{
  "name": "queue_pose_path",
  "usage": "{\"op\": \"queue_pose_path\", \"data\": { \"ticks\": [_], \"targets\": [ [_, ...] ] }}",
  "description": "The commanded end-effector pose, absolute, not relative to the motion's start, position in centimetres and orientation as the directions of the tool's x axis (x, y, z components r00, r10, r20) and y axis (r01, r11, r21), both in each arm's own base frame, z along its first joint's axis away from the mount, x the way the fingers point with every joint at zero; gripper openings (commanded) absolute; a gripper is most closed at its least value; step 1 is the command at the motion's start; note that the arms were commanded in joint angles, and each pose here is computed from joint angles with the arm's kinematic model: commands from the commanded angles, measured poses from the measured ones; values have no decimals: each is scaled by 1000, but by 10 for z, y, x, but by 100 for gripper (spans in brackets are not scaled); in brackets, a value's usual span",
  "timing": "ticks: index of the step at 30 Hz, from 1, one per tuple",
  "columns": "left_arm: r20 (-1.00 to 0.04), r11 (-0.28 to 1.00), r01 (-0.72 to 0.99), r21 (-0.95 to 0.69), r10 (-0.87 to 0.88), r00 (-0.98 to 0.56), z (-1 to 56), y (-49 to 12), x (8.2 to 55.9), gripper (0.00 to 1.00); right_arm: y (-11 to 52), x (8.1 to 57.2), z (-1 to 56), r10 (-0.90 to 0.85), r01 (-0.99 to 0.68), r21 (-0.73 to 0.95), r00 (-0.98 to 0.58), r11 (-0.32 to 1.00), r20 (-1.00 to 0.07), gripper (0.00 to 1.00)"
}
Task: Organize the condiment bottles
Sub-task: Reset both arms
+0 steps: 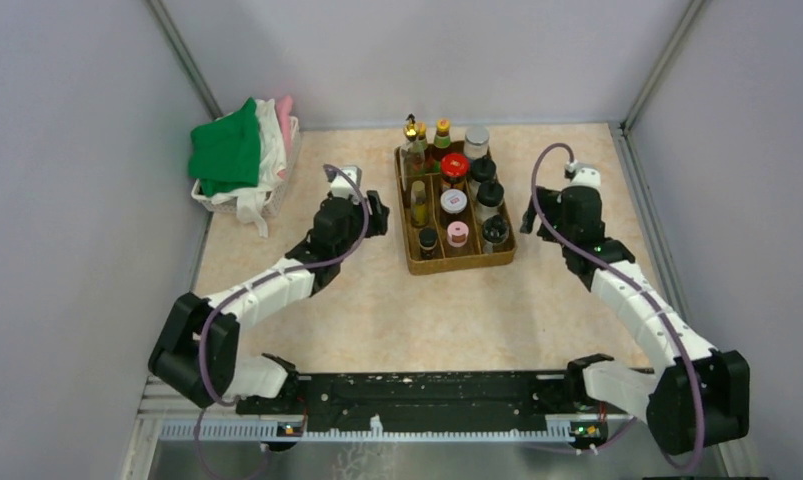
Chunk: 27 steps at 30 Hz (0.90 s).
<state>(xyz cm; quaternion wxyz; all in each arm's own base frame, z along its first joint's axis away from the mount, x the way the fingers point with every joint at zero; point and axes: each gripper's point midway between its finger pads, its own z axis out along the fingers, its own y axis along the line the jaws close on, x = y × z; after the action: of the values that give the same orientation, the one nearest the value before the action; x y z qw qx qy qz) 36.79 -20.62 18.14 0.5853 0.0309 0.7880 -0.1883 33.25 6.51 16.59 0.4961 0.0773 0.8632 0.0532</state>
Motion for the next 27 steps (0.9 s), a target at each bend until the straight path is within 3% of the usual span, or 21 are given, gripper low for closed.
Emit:
{"op": "queue_pose_path", "data": {
  "ticks": [1, 4, 6, 18, 27],
  "targets": [
    [-837, 915, 120, -385, -291, -464, 134, -168, 389, 65, 31, 362, 158, 263, 173, 204, -477, 964, -838, 74],
    [-803, 919, 77, -387, -295, -518, 112, -161, 406, 64, 21, 381, 136, 318, 203, 247, -514, 948, -797, 33],
    [-791, 923, 62, -381, -290, -539, 102, -161, 419, 64, 21, 396, 123, 322, 211, 245, -540, 946, -777, 20],
    [-742, 896, 101, -433, -291, -604, 86, -185, 488, 61, 25, 490, 77, 340, 194, 282, -616, 940, -711, 19],
    [-724, 870, 138, -474, -295, -624, 71, -195, 517, 58, 58, 488, 45, 345, 114, 367, -666, 923, -661, 19]
  ]
}}
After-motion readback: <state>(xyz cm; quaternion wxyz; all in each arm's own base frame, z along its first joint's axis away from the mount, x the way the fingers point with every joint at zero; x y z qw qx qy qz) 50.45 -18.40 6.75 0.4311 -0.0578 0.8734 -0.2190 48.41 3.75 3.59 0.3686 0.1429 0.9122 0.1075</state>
